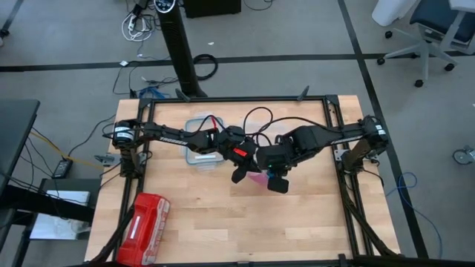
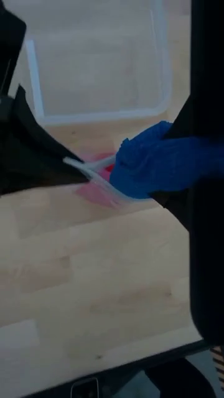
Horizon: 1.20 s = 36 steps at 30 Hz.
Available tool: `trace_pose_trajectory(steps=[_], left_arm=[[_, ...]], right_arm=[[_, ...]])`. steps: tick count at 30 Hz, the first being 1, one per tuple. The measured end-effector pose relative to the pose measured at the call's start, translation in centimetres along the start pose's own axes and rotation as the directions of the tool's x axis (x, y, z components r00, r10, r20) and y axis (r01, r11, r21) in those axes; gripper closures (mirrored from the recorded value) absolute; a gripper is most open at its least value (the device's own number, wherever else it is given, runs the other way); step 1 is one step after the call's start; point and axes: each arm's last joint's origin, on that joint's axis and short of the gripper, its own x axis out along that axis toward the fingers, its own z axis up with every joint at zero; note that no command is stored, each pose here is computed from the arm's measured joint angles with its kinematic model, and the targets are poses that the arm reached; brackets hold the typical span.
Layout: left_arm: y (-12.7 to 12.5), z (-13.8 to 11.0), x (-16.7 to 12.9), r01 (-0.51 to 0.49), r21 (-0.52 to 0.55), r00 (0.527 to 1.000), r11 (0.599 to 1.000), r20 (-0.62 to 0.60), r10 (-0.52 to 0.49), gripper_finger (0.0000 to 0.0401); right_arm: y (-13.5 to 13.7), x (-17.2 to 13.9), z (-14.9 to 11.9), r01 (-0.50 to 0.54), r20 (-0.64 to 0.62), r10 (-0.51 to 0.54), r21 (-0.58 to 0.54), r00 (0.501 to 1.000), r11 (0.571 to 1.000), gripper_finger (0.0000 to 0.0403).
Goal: Roll bandage
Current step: Put the blue bandage into the transparent zip bag
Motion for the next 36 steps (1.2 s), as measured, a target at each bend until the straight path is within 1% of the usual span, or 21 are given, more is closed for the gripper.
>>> trace_pose_trajectory(steps=[5,9,14,19,30,33,36], left_arm=[[0.0,0.3,0.0,0.003,0.005,1.000,1.000,0.023,-0.003,0.0401],[0.0,0.4,0.0,0.005,0.005,0.999,1.000,0.033,-0.006,0.0401],[0.0,0.4,0.0,0.007,0.003,0.999,1.000,0.033,-0.007,0.0401],[0.0,0.3,0.0,0.008,0.002,0.999,1.000,0.032,-0.008,0.0401],[0.0,0.3,0.0,0.010,0.002,0.999,1.000,0.031,-0.010,0.0401],[0.0,0.4,0.0,0.016,0.003,0.999,1.000,0.031,-0.016,0.0401],[0.0,0.3,0.0,0.019,0.003,0.999,1.000,0.030,-0.019,0.0401]], right_arm=[[0.7,-0.2,-0.4,0.001,0.006,-0.001,0.001,1.000,1.000,0.0397],[1.2,-0.5,-0.7,0.051,0.046,-0.052,0.034,0.998,0.998,0.0397],[1.9,-0.8,-1.0,0.068,0.084,-0.073,0.053,0.994,0.996,0.0397],[2.5,-1.0,-1.4,0.111,0.125,-0.121,0.081,0.985,0.991,0.0397],[4.0,-1.8,-2.6,0.135,0.209,-0.161,0.133,0.964,0.982,0.0398],[4.4,-0.9,-3.8,0.136,0.219,-0.171,0.166,0.961,0.977,0.0398],[4.8,0.3,-4.8,0.095,0.251,-0.145,0.200,0.957,0.975,0.0398]])
